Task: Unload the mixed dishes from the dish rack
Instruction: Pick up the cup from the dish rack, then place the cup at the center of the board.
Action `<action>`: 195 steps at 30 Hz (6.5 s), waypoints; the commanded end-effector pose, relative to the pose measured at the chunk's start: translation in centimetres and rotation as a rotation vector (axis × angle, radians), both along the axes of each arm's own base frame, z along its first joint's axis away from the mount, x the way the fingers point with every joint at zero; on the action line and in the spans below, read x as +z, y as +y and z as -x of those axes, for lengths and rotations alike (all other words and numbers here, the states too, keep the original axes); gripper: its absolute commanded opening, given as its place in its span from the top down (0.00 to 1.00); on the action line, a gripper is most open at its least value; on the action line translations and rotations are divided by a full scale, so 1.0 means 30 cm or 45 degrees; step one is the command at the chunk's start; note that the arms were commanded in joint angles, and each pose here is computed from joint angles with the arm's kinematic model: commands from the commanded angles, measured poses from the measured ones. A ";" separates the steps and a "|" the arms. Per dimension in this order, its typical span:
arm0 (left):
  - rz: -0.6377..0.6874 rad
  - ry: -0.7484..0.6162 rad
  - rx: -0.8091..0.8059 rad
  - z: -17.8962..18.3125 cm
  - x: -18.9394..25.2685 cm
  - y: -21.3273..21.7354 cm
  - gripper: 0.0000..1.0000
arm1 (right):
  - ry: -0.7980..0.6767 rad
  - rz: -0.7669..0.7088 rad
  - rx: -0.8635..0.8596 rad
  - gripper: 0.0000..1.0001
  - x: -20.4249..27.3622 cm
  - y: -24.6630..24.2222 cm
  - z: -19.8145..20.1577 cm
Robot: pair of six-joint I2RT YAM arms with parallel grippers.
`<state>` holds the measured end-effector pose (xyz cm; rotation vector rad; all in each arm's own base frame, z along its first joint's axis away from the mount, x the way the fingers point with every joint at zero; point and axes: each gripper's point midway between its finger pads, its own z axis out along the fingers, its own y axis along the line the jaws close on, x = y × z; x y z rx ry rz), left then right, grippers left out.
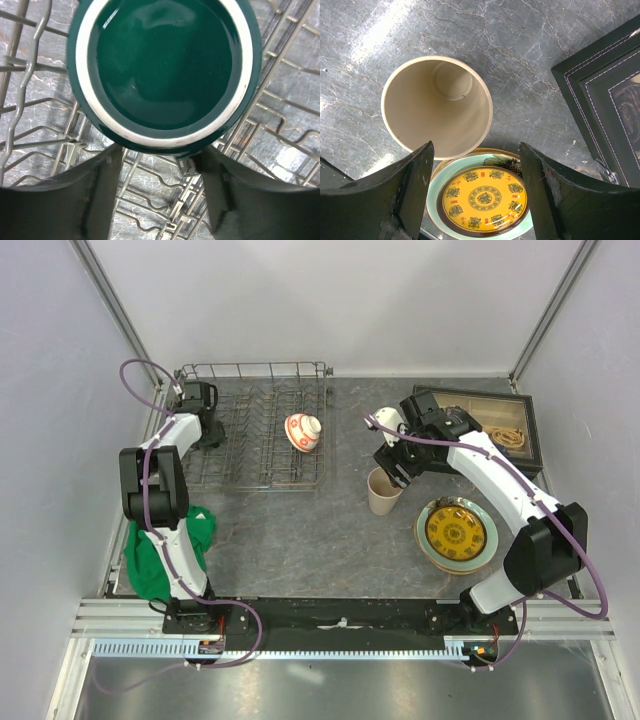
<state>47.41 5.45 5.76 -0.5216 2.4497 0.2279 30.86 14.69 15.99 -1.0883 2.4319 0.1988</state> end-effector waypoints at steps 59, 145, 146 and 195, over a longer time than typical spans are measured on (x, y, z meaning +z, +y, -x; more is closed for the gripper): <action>-0.087 -0.052 -0.146 -0.063 -0.027 -0.029 0.67 | 0.010 -0.026 0.024 0.23 -0.039 -0.006 0.024; 0.698 -0.602 -1.158 0.281 0.810 -0.577 0.99 | -0.302 -0.361 -0.025 0.10 0.374 0.081 -0.035; 0.728 -0.607 -1.164 0.295 0.824 -0.585 0.98 | -0.315 -0.376 -0.027 0.10 0.389 0.085 -0.037; 1.734 -0.652 -1.545 0.643 1.094 -0.869 0.99 | -0.801 -1.252 0.188 0.12 0.742 0.409 -0.088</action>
